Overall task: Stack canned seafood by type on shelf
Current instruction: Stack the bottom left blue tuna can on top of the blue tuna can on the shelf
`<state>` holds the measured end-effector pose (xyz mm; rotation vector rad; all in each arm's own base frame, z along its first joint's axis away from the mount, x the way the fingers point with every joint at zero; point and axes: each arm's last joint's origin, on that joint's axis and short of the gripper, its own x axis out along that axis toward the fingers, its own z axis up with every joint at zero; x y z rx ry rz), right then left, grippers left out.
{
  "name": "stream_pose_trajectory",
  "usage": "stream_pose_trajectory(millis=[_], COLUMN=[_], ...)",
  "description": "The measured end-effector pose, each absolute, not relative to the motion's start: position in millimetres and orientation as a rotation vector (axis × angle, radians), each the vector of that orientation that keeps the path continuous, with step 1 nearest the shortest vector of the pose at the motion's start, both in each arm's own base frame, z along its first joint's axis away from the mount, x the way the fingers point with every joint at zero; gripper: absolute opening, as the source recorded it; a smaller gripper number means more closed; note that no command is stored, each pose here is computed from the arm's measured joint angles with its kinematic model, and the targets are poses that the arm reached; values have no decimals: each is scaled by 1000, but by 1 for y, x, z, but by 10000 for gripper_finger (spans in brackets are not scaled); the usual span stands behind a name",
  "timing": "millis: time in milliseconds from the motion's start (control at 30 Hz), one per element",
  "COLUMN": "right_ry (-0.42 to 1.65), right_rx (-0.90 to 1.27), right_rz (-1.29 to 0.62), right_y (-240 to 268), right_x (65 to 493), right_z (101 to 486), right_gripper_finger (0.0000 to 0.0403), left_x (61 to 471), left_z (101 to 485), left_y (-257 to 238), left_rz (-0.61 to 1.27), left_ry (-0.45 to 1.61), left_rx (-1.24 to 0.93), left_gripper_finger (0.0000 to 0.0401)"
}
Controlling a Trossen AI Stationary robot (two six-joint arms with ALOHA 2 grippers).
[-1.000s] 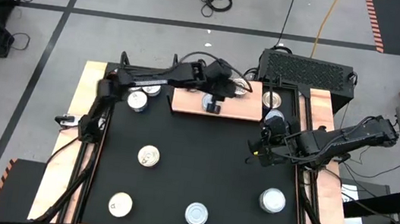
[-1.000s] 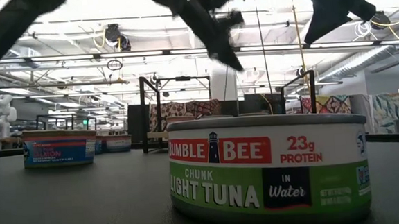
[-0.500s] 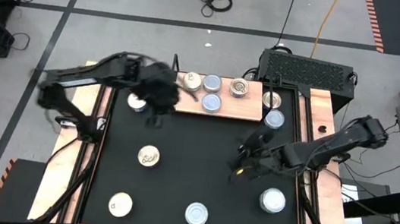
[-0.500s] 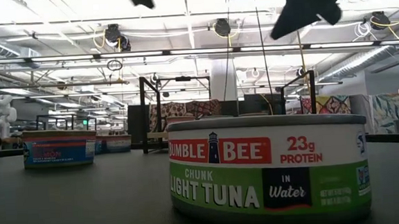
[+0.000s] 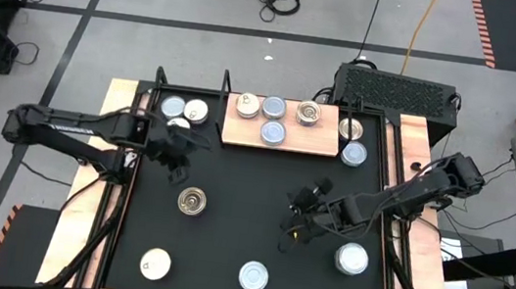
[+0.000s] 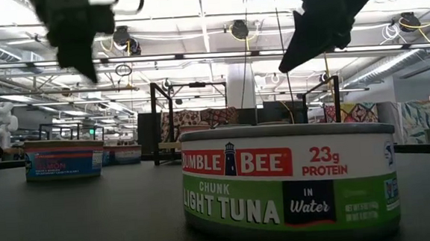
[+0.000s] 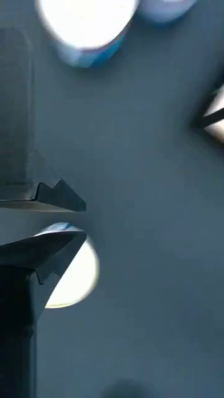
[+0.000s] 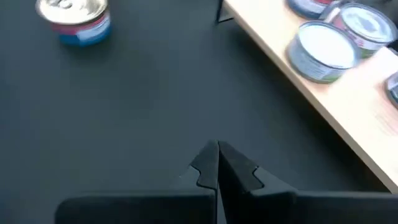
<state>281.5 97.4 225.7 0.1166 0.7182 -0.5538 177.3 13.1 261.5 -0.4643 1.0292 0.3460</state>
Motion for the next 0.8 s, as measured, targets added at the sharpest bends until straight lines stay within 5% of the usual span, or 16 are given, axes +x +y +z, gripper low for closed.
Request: stream_pose_trajectory(millis=[233, 600, 800], right_ry=[686, 660, 670], right_rx=[80, 77, 61], right_rz=[-496, -478, -477], right_y=[105, 106, 105], right_x=[284, 287, 286], right_z=[229, 231, 231], right_gripper_finger=[0, 0, 0], left_x=[174, 187, 198], left_z=[222, 220, 199], left_y=[8, 1, 0], left_rz=[223, 58, 32], left_ry=[1141, 1091, 1222], left_rx=[-562, -407, -403], left_gripper_finger=[64, 65, 110])
